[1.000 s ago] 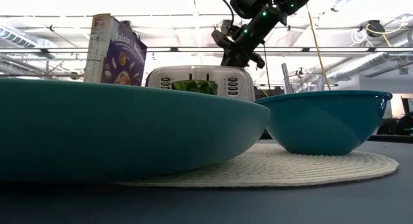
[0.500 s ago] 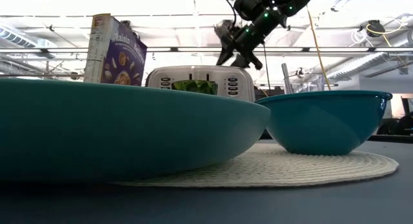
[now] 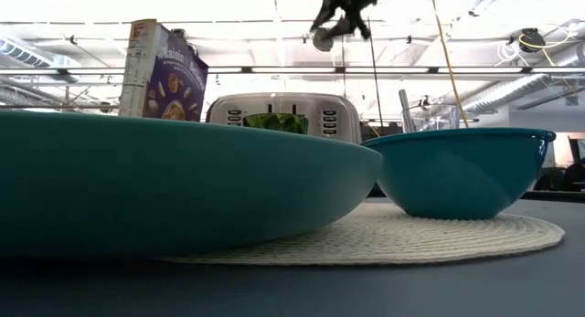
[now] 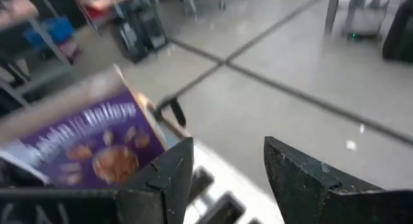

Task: Arrange a breakfast setting
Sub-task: Put the bread on the green plate

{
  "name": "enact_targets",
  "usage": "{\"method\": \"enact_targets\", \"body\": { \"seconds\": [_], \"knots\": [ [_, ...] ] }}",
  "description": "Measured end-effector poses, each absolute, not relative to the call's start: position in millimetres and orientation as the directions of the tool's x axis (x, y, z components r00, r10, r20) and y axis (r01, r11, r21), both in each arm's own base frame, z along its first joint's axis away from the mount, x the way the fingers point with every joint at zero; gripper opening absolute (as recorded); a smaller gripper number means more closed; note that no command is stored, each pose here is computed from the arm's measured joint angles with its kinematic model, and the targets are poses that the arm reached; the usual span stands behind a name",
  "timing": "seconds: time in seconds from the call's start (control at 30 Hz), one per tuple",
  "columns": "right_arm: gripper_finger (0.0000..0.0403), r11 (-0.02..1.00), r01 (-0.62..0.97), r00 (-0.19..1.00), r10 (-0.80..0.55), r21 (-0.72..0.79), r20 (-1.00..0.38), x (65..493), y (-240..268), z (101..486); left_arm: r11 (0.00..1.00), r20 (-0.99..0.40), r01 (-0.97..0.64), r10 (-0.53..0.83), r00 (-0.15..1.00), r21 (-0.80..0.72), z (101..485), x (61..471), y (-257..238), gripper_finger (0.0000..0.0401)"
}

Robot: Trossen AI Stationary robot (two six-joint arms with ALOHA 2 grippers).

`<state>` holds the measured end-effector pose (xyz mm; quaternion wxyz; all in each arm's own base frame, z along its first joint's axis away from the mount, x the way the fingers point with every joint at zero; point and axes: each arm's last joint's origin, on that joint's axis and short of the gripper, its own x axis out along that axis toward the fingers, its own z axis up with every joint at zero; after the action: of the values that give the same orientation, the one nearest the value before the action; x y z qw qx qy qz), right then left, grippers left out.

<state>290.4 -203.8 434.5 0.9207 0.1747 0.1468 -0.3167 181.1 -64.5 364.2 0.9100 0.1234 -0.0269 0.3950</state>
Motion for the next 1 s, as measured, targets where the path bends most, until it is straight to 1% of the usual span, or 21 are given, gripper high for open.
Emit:
{"method": "enact_targets", "body": {
  "seconds": [0.17,0.27,0.33,0.4,0.43,0.5,0.6,0.7,0.8,0.9,1.0],
  "knots": [
    [0.018,0.752,0.618,0.785,-0.58,0.228,-0.215,281.6,-207.4,488.5,0.657,0.147,-0.726,0.712,0.686,0.203,364.3,181.1,-64.5,0.0395],
    [0.018,0.768,0.602,0.798,-0.589,0.218,-0.126,286.5,-211.9,511.1,0.657,0.146,-0.726,0.712,0.686,0.204,364.2,181.2,-64.6,0.0395],
    [0.018,0.781,0.585,0.809,-0.583,0.22,-0.078,292.2,-215.6,521.8,0.657,0.146,-0.726,0.712,0.686,0.204,364.2,181.2,-64.6,0.0395],
    [0.018,0.821,0.526,0.842,-0.54,0.223,0.002,300.8,-219.9,522.4,0.656,0.146,-0.725,0.712,0.686,0.208,364.3,181.1,-64.5,0.0395],
    [0.018,0.836,0.496,0.857,-0.514,0.235,0.017,302.4,-221.1,520.8,0.655,0.146,-0.725,0.713,0.686,0.212,364.3,181.1,-64.5,0.0395],
    [0.018,0.833,0.49,0.865,-0.5,0.257,-0.026,307.5,-225.6,511.6,0.655,0.147,-0.725,0.712,0.686,0.212,364.3,181.1,-64.5,0.0395],
    [0.018,0.796,0.549,0.835,-0.511,0.254,-0.202,310.0,-228.5,490.9,0.657,0.146,-0.726,0.713,0.686,0.205,364.2,181.1,-64.6,0.0395],
    [0.018,0.735,0.638,0.753,-0.534,0.228,-0.386,310.4,-229.9,466.0,0.657,0.146,-0.726,0.713,0.686,0.205,364.2,181.1,-64.5,0.0395],
    [0.018,0.691,0.695,0.664,-0.508,0.201,-0.549,309.4,-229.9,439.0,0.657,0.146,-0.726,0.713,0.686,0.205,364.2,181.1,-64.6,0.0395],
    [0.018,0.66,0.73,0.584,-0.465,0.179,-0.666,309.8,-230.3,411.5,0.657,0.146,-0.726,0.713,0.686,0.205,364.2,181.1,-64.6,0.0395],
    [0.018,0.648,0.743,0.534,-0.427,0.165,-0.73,312.8,-232.4,384.8,0.657,0.145,-0.725,0.712,0.687,0.207,364.0,181.2,-64.6,0.0395]
  ]
}}
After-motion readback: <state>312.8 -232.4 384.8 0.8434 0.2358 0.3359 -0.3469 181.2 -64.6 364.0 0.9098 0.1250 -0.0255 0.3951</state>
